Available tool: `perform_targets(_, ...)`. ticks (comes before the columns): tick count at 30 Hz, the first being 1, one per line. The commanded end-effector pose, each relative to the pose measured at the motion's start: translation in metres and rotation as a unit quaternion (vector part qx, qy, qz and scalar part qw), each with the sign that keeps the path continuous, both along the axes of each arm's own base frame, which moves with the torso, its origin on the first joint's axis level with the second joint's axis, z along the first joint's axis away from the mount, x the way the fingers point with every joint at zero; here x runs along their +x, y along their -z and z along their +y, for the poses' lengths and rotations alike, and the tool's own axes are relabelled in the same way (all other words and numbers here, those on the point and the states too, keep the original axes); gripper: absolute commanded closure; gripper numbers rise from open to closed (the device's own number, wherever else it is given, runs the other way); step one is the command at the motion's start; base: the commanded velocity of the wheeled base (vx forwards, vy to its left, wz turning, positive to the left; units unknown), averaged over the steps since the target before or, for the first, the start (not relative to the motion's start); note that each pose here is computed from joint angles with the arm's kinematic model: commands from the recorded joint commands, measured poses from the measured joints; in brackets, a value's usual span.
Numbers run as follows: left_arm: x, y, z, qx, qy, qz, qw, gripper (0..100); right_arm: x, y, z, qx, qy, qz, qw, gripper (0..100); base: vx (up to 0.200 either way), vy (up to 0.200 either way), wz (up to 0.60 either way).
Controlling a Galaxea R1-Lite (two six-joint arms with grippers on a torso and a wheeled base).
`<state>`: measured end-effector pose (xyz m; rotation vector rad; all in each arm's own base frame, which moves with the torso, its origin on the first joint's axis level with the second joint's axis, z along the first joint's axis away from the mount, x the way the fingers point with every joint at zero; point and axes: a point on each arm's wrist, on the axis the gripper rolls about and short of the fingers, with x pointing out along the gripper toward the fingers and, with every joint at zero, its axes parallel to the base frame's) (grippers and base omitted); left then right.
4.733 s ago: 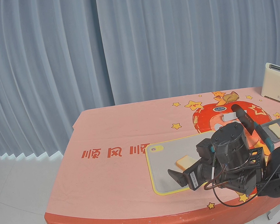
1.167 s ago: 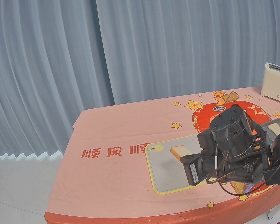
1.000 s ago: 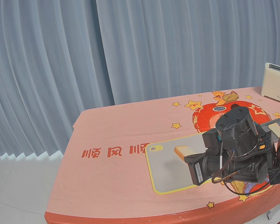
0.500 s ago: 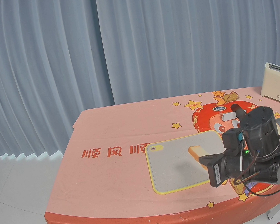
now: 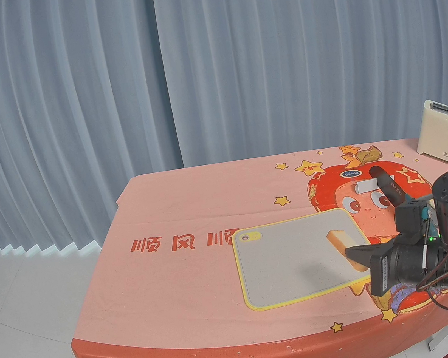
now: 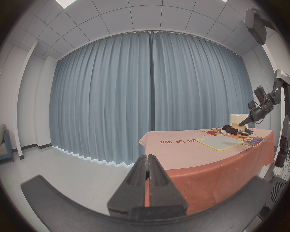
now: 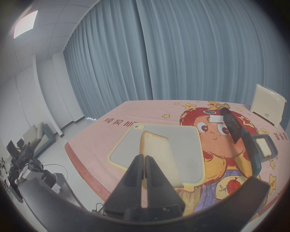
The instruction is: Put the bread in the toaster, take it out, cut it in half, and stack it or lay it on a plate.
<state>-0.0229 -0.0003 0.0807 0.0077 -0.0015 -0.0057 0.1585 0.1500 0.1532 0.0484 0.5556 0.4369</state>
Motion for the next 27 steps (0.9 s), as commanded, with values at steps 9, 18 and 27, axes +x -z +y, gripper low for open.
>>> perform_targets(9, 0.0001, 0.0053, 0.0000, 0.000, -0.001, 0.001, 1.0000, 100, -0.0120, 0.0023, -0.0069, -0.008, 0.007, -0.012, 0.9999, 100, 0.000, 0.000, 0.00)
perform_targets(18, 0.0001, 0.0053, 0.0000, 0.001, -0.001, 0.001, 1.0000, 100, -0.0130, 0.0028, -0.0070, -0.012, 0.011, -0.013, 0.9998, 100, 0.000, 0.000, 0.00)
perform_targets(27, 0.0001, 0.0053, 0.0000, 0.001, -0.001, 0.001, 1.0000, 100, -0.0128, 0.0013, -0.0067, -0.007, 0.014, -0.023, 0.9996, 100, 0.000, -0.111, 0.00)
